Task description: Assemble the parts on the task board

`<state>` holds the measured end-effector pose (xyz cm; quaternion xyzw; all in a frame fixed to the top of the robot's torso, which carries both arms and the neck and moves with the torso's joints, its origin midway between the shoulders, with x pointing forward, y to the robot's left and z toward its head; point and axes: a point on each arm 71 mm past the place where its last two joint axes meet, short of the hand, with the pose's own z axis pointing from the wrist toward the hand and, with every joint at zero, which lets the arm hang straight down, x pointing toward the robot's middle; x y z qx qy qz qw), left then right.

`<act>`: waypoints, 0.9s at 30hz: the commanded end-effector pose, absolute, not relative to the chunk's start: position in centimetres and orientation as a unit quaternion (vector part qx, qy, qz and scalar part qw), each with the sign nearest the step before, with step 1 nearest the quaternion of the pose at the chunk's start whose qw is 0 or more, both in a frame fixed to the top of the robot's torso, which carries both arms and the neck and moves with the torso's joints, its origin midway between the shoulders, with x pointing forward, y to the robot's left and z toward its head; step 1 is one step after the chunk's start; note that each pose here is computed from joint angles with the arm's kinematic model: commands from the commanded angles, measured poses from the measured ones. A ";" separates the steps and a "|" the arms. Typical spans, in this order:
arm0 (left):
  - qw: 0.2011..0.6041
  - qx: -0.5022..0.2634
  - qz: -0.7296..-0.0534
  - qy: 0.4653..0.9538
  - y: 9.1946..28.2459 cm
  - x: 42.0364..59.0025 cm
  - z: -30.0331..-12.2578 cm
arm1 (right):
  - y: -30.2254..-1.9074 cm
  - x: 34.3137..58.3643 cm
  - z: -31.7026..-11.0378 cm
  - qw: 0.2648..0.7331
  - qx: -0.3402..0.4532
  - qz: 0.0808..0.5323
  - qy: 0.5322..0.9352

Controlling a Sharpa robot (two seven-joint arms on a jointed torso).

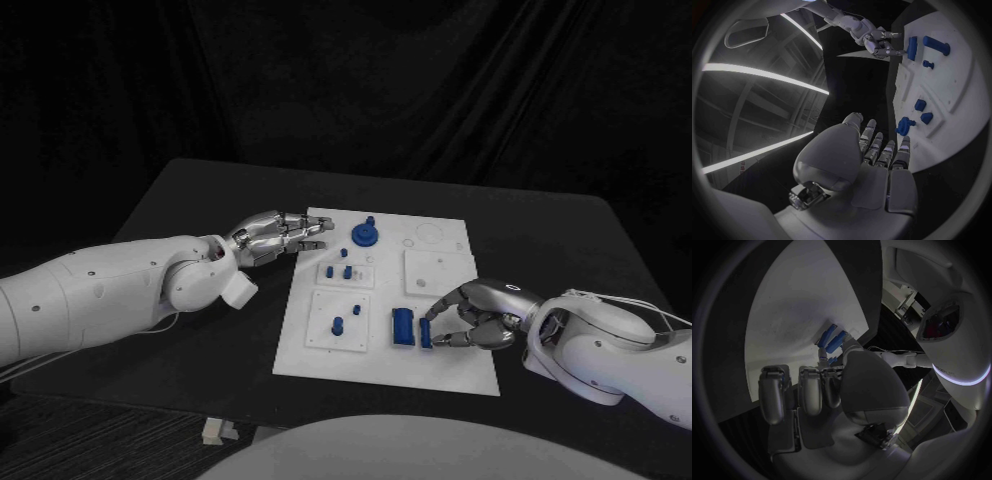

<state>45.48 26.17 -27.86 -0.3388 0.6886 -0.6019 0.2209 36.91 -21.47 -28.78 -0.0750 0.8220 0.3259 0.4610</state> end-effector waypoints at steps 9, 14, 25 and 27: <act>0.218 -0.337 -0.609 0.684 26.1 45.4 -27.8 | -21.6 36.3 -29.9 0.436 -0.075 0.302 0.844; 0.219 -0.338 -0.609 0.683 26.2 45.4 -27.9 | -21.7 36.3 -30.1 0.433 -0.072 0.294 0.849; 0.220 -0.338 -0.609 0.683 26.2 45.4 -27.8 | -21.8 36.3 -30.5 0.424 -0.069 0.278 0.859; 0.220 -0.338 -0.609 0.683 26.2 45.4 -27.8 | -21.8 36.3 -30.5 0.423 -0.069 0.275 0.860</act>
